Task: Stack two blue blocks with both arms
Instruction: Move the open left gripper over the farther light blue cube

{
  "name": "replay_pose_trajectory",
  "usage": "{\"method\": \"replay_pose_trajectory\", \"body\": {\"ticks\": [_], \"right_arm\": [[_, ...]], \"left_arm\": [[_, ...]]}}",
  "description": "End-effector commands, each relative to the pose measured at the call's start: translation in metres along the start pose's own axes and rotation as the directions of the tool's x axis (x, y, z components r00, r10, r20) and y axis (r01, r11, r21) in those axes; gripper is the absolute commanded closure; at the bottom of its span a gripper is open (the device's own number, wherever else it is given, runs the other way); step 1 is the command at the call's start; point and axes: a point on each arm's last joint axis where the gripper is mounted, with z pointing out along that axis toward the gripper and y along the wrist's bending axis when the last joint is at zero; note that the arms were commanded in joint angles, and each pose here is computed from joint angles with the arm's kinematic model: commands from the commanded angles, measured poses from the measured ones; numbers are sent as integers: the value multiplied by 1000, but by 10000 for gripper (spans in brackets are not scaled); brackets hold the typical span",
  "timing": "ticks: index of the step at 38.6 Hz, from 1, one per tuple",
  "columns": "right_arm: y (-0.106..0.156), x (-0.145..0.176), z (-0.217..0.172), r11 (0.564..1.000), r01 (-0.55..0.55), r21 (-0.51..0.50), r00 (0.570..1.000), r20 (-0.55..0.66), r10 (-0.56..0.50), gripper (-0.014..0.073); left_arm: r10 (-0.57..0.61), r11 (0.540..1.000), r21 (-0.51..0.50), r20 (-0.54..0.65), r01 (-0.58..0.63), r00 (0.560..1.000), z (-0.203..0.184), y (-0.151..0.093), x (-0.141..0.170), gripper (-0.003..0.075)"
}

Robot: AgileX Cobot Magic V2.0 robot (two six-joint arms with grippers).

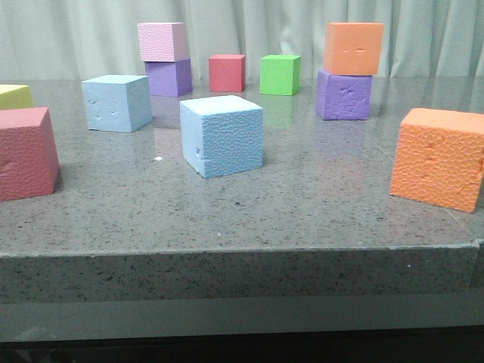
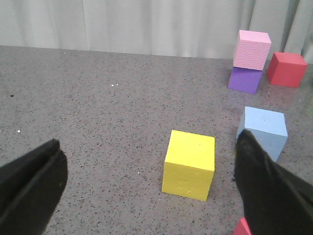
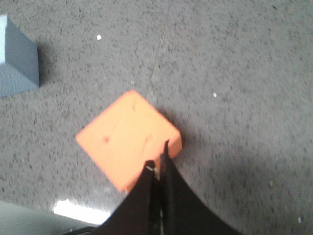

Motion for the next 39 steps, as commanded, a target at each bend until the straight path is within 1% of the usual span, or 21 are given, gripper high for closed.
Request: {"method": "replay_pose_trajectory", "body": {"ticks": [1, 6, 10, 14, 19, 23, 26, 27, 29, 31, 35, 39], "right_arm": [[-1, 17, -20, 1000, 9, 5, 984, 178, -10, 666], [-2, 47, -35, 1000, 16, 5, 964, 264, -17, 666], [-2, 59, -43, 1000, 22, 3, 947, 319, -22, 666], [-2, 63, -50, 1000, 27, 2, 932, 362, -26, 666], [-2, 62, -50, 1000, 26, 3, 930, 367, -25, 666], [-2, 62, -50, 1000, 26, 2, 931, 365, -25, 666], [-2, 62, -50, 1000, 26, 3, 930, 366, -25, 666], [-2, 62, -50, 1000, 26, 3, 930, 366, -25, 666], [-2, 62, -50, 1000, 26, 3, 930, 366, -25, 666], [-2, 62, -50, 1000, 26, 3, 930, 366, -25, 666], [-2, 62, -50, 1000, 26, 3, 930, 366, -25, 666], [-2, 62, -50, 1000, 26, 3, 930, 366, -25, 666]], "left_arm": [[-5, 1000, 2, 119, 5, 993, -3, 0, -19, 48], [-5, 1000, 3, 188, 4, 982, -4, -1, -25, 48], [-5, 1000, 5, 246, 4, 969, -4, -1, -31, 48], [-5, 1000, 4, 237, 4, 971, 6, -1, -36, 48], [0, 1000, 0, 162, 0, 987, 30, -1, -55, 48], [0, 1000, -2, 34, 0, 999, 60, -2, -77, 48], [0, 1000, -4, -57, 0, 998, 83, -3, -94, 48], [5, 1000, 0, -100, -5, 995, 92, -4, -95, 48], [50, 999, 20, -146, -48, 988, 107, -9, -102, 48], [101, 994, 57, -179, -92, 979, 124, -17, -107, 48], [201, 973, 158, -201, -171, 959, 151, -46, -117, 48], [241, 956, 229, -250, -185, 938, 182, -73, -120, 48]]}}
